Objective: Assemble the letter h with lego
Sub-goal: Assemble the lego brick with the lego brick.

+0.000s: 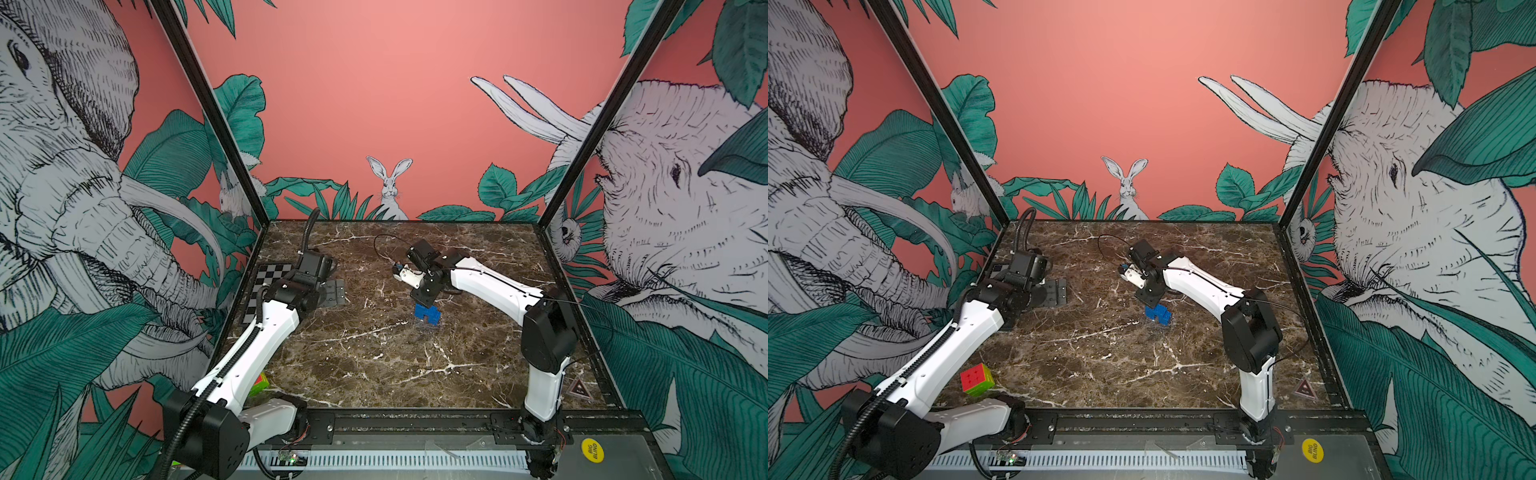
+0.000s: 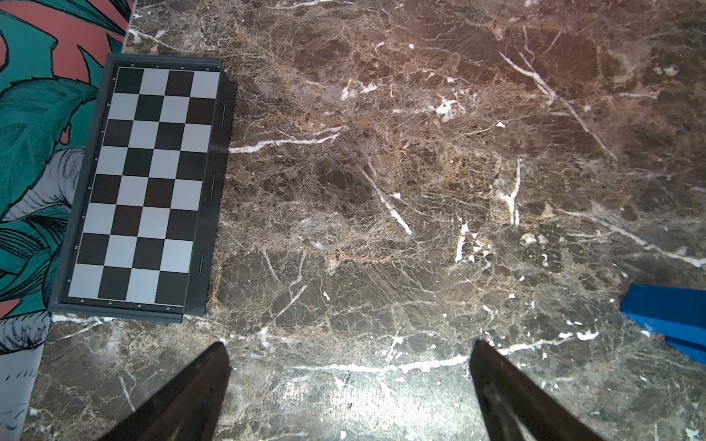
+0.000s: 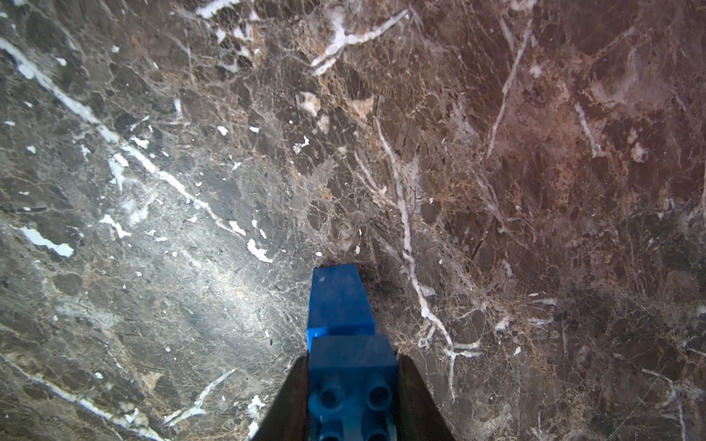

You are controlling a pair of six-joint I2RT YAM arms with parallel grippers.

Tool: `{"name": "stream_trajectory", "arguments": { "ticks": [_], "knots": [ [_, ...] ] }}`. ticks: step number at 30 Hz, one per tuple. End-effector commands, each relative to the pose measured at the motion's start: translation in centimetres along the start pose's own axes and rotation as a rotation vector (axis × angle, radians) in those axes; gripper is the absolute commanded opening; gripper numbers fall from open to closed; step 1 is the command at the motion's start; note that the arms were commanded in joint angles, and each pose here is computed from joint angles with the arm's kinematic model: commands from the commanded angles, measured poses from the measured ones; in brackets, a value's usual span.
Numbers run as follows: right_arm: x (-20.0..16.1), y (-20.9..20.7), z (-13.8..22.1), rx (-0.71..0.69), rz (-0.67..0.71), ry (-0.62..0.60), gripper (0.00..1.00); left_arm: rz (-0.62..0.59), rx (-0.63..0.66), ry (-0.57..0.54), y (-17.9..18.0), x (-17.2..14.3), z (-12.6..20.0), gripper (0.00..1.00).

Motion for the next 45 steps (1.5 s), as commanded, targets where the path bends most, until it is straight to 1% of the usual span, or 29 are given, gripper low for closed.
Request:
{"name": "stream_trajectory", "arguments": {
  "ticks": [1,6,14,21,24,31,40,45],
  "knots": [
    [-0.1,0.0,1.0,-0.001,-0.005,-0.012,0.00,0.001,0.017,0.005,0.2,-0.2,-0.1,0.99],
    [-0.5,0.2,-0.3,0.014,0.002,0.022,0.00,-0.001,0.015,0.006,0.2,-0.2,0.0,0.99],
    [-0.6,0.2,-0.5,0.015,0.020,0.024,0.00,0.000,0.016,0.007,0.2,-0.3,0.0,0.99],
    [-0.8,0.6,-1.5,0.059,0.021,0.039,0.00,0.001,0.014,0.007,0.2,-0.3,0.0,0.99],
    [-0.9,0.5,-1.3,0.048,0.026,0.049,0.00,0.001,0.013,0.005,0.2,-0.3,0.1,0.99],
    [-0.8,0.3,-0.1,0.008,0.031,0.028,0.00,0.004,0.013,0.006,0.3,-0.3,0.0,0.99],
    [-0.9,0.2,-0.9,0.017,0.030,0.053,0.00,0.003,0.014,0.004,0.3,-0.3,0.1,0.99],
    [-0.5,-0.1,0.3,-0.028,0.026,0.022,0.00,0.003,0.014,0.003,0.2,-0.3,0.0,0.99]
  ]
}}
Point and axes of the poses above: each gripper's point midway between its finger pads, its own z axis back along the fingers, its own y axis along the line the jaws close on, x = y × z, the point moved 10 cm from there along z, back along the fingers, and after that the axes turned 10 degrees about z, right-handed, at the moved point
